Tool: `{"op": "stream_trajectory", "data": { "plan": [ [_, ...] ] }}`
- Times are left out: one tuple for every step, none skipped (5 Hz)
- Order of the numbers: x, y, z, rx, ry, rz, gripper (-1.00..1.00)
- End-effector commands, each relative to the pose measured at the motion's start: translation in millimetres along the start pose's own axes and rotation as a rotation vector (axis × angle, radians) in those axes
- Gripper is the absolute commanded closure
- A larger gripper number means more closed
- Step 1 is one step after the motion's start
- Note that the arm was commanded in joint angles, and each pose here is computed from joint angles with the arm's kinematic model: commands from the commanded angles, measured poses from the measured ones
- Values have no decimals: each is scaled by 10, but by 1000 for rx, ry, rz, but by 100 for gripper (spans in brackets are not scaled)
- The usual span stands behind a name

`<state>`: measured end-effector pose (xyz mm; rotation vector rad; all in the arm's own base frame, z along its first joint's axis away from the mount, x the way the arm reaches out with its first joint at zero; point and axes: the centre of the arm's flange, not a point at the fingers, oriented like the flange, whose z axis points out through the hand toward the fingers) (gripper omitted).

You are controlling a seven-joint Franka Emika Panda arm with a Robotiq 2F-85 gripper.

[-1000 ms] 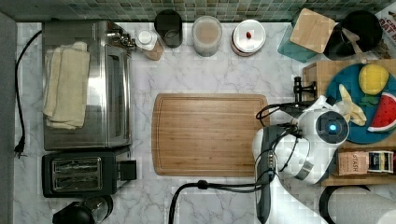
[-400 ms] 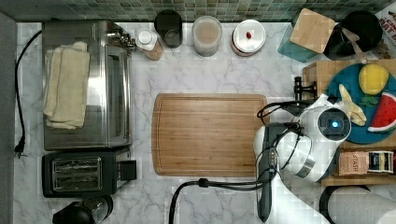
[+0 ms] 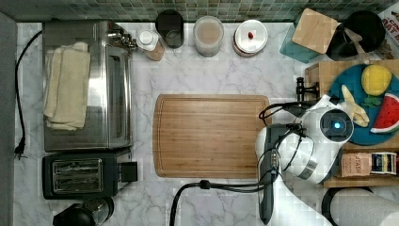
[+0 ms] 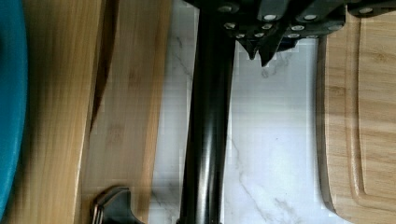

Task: Close the drawer.

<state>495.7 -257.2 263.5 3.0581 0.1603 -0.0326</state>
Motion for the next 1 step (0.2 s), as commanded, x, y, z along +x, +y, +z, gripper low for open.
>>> {"op": "stream_trajectory", "data": {
  "plan": [
    [-525,1446,-693,-189,126,213,100]
  ]
}}
